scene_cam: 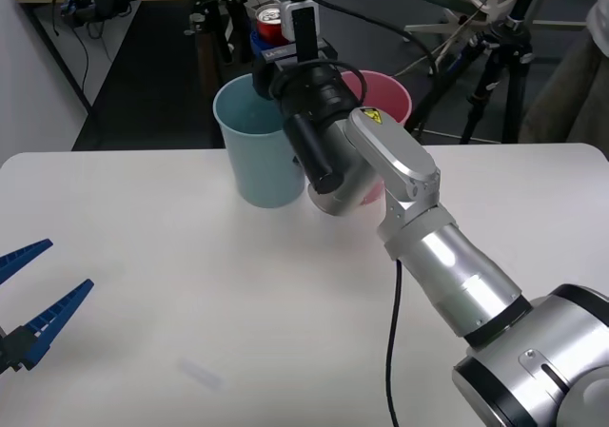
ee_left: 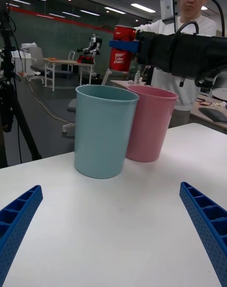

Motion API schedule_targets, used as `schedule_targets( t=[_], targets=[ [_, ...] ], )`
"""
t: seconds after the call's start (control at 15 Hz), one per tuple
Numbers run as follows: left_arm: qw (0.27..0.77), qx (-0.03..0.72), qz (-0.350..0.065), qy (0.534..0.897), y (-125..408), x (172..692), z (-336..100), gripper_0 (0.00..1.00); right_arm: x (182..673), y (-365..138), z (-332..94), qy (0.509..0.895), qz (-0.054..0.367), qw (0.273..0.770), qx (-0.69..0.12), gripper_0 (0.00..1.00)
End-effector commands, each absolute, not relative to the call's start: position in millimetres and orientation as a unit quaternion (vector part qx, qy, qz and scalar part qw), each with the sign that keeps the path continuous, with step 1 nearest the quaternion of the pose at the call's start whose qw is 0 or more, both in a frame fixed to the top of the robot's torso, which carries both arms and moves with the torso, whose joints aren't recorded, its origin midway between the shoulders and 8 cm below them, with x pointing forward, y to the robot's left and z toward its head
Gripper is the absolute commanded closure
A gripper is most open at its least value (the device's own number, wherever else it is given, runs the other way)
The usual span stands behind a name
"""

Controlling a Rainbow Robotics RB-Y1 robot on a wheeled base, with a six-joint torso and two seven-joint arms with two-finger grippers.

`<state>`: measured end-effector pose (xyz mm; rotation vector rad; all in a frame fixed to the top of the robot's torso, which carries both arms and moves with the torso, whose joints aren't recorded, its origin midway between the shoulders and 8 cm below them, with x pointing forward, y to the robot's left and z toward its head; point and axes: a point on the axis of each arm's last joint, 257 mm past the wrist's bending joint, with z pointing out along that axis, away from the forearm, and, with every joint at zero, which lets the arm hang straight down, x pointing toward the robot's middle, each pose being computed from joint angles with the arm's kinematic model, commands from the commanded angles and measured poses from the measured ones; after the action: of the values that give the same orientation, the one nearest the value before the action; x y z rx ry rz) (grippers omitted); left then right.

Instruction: Grasp the object on the table and drop it into the matching bin: aluminum can to the light blue bin, PET bottle to the pink bin.

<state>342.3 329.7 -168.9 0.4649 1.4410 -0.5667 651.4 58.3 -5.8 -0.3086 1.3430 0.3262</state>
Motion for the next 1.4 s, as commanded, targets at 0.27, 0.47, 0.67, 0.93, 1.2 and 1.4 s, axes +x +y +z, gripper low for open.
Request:
schedule_targets(
  t=[0.27,0.47,0.67,0.93,1.2,1.4],
  targets=[
    [0.691,0.208,-0.253,0.645,330,342,-169,0.00,658,61,-10,0.625,0.146,0.753,-0.142,1.00],
    [0.691,0.208,-0.253,0.645,330,342,-169,0.00,657,65,-11,0.628,0.158,0.750,-0.135,0.79],
    [0.691,0.208,-0.253,0.645,330,342,-169,0.00,656,69,-12,0.631,0.172,0.746,-0.127,0.00],
    [0.691,0.208,-0.253,0.645,330,342,-169,0.00,656,68,-13,0.632,0.173,0.745,-0.125,0.00],
    [0.691,0.208,-0.253,0.645,330,342,-169,0.00,656,68,-13,0.632,0.173,0.745,-0.126,0.00],
    [0.691,0.208,-0.253,0.645,330,342,-169,0.00,655,70,-11,0.629,0.175,0.746,-0.129,0.00]
  ],
)
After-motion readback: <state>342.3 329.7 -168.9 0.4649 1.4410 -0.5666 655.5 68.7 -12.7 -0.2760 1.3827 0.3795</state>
